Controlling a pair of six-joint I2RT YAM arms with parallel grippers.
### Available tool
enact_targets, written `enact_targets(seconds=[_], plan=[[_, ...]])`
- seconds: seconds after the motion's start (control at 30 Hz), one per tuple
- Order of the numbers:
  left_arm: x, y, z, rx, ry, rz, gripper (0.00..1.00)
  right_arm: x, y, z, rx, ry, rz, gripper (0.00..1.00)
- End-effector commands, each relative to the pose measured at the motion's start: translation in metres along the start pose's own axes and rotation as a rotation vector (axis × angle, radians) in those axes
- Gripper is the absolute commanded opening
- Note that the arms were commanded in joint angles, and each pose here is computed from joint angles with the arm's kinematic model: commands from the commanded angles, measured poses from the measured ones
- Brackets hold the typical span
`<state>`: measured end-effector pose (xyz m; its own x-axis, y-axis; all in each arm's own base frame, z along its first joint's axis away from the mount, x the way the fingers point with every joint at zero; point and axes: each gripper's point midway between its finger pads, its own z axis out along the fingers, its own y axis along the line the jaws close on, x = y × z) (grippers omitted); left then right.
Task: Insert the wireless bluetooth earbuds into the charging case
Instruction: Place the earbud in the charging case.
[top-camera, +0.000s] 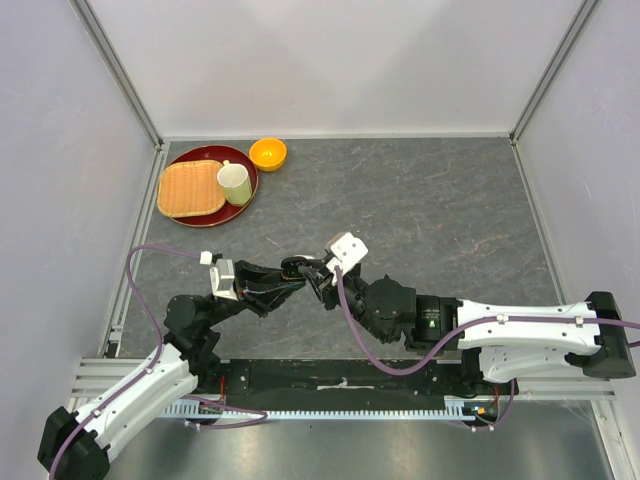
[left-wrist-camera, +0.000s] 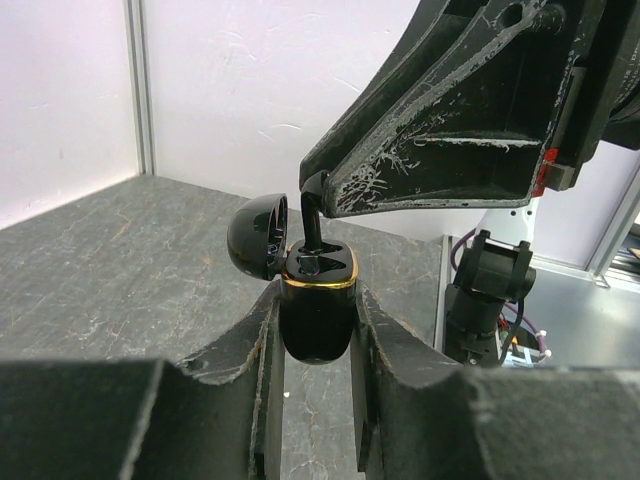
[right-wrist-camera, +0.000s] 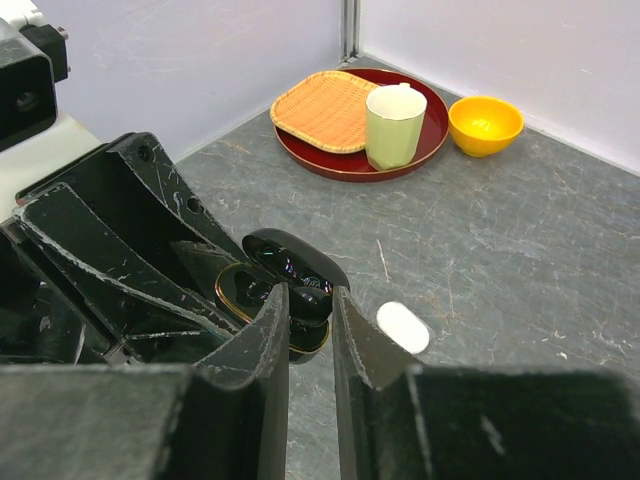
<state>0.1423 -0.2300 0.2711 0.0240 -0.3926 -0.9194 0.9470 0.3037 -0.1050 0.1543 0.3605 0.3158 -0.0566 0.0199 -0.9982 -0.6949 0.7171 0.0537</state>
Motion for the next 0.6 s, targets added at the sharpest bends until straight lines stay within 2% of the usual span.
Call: enact_targets(seconds=[0.0, 0.3, 0.57], plan=[[-0.0315, 0.0007, 0.0061, -0.005, -0.096, 0.099, 0.02, -0.0054, -0.0025, -0.0004, 0.024, 0.028, -0.007, 0.08], [-0.0341, 0.0012, 0.008, -0.003, -0.103, 0.106, 0.02, -0.0031, 0.0037, 0.0002, 0.004, 0.039, 0.035, 0.12], [-0.0357, 0.0003, 0.0081, 0.001, -0.108, 0.108, 0.02, -0.0051, 0.0037, -0.0001, 0.006, 0.04, 0.043, 0.2]])
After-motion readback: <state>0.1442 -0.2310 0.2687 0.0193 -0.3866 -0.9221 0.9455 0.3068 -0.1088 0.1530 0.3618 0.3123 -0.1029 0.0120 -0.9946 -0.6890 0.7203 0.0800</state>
